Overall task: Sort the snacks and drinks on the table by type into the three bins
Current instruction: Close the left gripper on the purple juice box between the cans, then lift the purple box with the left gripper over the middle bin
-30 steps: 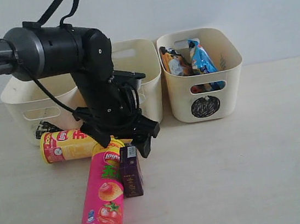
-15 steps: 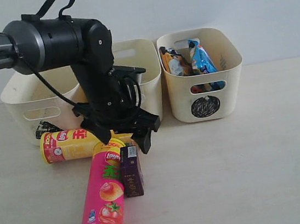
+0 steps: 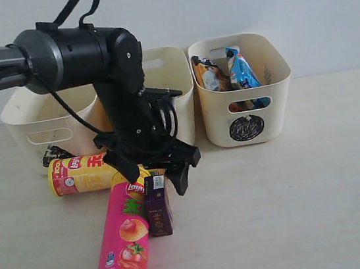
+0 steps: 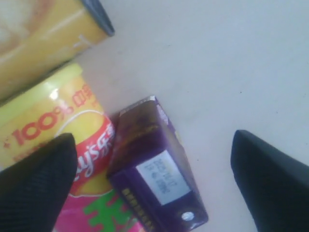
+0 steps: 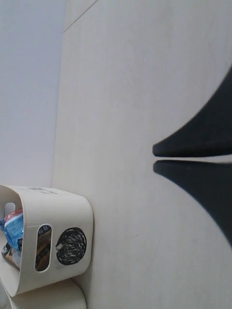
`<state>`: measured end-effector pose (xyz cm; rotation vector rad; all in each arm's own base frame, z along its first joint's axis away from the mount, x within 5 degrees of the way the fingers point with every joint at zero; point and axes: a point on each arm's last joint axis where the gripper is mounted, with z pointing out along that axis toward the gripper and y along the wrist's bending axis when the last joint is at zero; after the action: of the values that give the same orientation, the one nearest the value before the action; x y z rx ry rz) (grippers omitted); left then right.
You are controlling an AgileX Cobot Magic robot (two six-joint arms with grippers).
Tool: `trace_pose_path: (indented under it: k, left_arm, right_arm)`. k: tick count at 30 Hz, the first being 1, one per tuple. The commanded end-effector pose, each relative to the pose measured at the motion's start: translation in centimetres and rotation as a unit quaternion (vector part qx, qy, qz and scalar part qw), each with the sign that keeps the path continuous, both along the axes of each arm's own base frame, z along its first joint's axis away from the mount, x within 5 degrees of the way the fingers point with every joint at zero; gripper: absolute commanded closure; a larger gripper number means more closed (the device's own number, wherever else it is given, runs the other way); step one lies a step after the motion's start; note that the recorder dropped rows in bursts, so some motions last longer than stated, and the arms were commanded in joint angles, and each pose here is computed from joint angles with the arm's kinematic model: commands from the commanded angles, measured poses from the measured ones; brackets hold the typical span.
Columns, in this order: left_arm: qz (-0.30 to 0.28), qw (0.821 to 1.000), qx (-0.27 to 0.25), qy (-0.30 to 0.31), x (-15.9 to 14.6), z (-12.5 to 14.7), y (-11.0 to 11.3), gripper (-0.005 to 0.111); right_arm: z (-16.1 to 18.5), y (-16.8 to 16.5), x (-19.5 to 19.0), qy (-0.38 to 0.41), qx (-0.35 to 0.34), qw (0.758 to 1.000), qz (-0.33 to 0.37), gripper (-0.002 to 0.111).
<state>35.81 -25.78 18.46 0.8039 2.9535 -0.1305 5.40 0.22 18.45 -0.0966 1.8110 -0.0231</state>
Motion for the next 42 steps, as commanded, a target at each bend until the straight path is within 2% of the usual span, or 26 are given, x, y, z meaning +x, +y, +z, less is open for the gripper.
trace_pose_path:
  k: [1,10,16,23,25,30,32,39,40,42]
  left_arm:
    - [-0.012,1.0,0.0,0.003,-0.5,-0.8,-1.2,0.028]
    - [-0.01,1.0,0.003,0.015,-0.2,-2.6,-1.5,0.028]
    - [-0.009,1.0,-0.001,0.01,-0.1,-2.7,-1.5,0.036]
    - [-0.01,1.0,0.007,0.021,-0.3,-2.8,-1.4,0.065]
    - [-0.011,1.0,0.011,0.027,-0.4,-2.8,-1.3,0.062]
    - [-0.011,0.999,0.012,0.029,-0.5,-2.8,-1.3,0.04]
    - [-0.011,0.999,0.015,0.034,-0.5,-2.8,-1.2,0.037]
    - [-0.011,0.998,0.024,0.052,-0.9,-2.8,-1.1,0.039]
    - [-0.011,0.998,0.024,0.052,-0.9,-2.8,-1.1,0.041]
    - [-0.01,0.998,0.02,0.054,-0.9,-2.8,-1.1,0.056]
  right_arm:
    - [0.0,0.0,0.0,-0.004,-0.001,1.0,-0.001,0.108]
    - [0.0,0.0,0.0,-0.004,-0.001,1.0,-0.001,0.108]
    - [0.0,0.0,0.0,-0.004,-0.001,1.0,-0.001,0.108]
    - [0.0,0.0,0.0,-0.004,-0.001,1.0,-0.001,0.108]
    - [0.0,0.0,0.0,-0.004,-0.001,1.0,-0.001,0.108]
    - [0.0,0.0,0.0,-0.004,-0.001,1.0,-0.001,0.108]
    - [0.0,0.0,0.0,-0.004,-0.001,1.0,-0.001,0.108]
    - [0.0,0.0,0.0,-0.004,-0.001,1.0,-0.001,0.108]
    - [0.0,0.0,0.0,-0.004,-0.001,1.0,-0.001,0.108]
    - [0.0,0.0,0.0,-0.004,-0.001,1.0,-0.001,0.108]
